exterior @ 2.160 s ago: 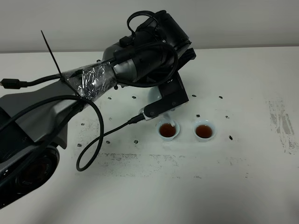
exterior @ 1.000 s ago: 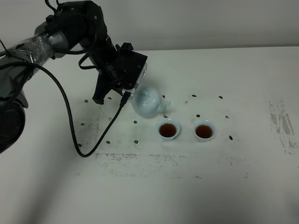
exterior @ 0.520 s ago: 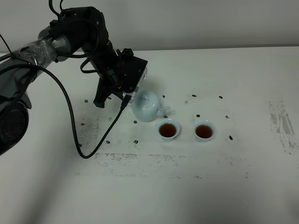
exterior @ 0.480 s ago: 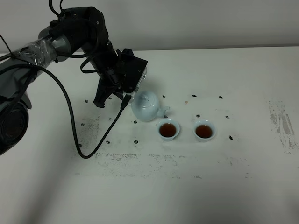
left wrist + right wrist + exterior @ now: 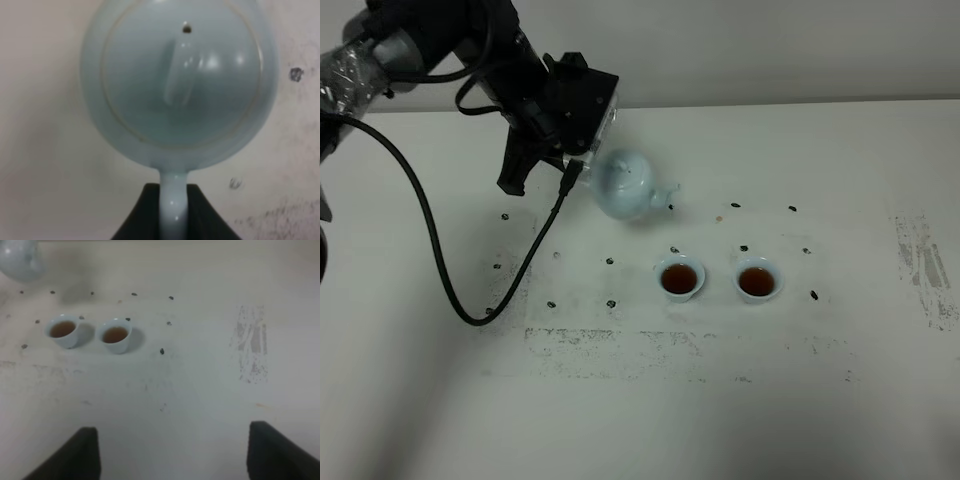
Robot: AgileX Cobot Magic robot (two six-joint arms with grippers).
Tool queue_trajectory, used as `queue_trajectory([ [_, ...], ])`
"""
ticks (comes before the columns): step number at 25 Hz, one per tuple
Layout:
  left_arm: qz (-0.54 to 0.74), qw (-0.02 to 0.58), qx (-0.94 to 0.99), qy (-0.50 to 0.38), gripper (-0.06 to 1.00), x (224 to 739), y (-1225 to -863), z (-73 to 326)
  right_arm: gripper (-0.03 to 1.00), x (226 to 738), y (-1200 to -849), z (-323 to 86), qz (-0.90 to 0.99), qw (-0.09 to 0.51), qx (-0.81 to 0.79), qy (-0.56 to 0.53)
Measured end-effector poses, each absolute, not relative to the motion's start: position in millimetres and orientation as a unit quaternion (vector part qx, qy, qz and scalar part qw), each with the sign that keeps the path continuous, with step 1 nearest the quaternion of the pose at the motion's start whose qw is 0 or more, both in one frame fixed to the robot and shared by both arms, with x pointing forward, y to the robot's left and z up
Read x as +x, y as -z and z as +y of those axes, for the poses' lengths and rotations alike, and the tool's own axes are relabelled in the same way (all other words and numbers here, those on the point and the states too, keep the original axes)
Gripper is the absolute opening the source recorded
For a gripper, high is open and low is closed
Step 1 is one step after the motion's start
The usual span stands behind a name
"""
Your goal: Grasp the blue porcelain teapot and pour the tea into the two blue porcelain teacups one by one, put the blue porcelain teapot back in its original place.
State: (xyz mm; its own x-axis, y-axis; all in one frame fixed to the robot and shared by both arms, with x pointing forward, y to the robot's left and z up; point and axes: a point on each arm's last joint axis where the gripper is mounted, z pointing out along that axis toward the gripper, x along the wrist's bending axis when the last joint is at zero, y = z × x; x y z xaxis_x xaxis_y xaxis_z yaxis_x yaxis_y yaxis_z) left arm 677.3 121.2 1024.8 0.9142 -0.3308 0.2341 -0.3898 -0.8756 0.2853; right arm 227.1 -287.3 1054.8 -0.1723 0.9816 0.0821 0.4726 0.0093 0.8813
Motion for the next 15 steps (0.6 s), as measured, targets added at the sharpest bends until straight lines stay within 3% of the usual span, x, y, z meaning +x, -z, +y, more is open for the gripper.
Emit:
queue_trajectory([
  [7, -0.158, 0.189, 0.961, -0.126, 0.01, 663, -1069, 124, 0.59, 227, -1055, -287, 0.642, 0.305, 0.567, -0.418],
  [15, -0.112, 0.187, 0.972, -0.090, 0.01, 653, -1059, 128, 0.59, 227, -1055, -287, 0.642, 0.305, 0.567, -0.418],
])
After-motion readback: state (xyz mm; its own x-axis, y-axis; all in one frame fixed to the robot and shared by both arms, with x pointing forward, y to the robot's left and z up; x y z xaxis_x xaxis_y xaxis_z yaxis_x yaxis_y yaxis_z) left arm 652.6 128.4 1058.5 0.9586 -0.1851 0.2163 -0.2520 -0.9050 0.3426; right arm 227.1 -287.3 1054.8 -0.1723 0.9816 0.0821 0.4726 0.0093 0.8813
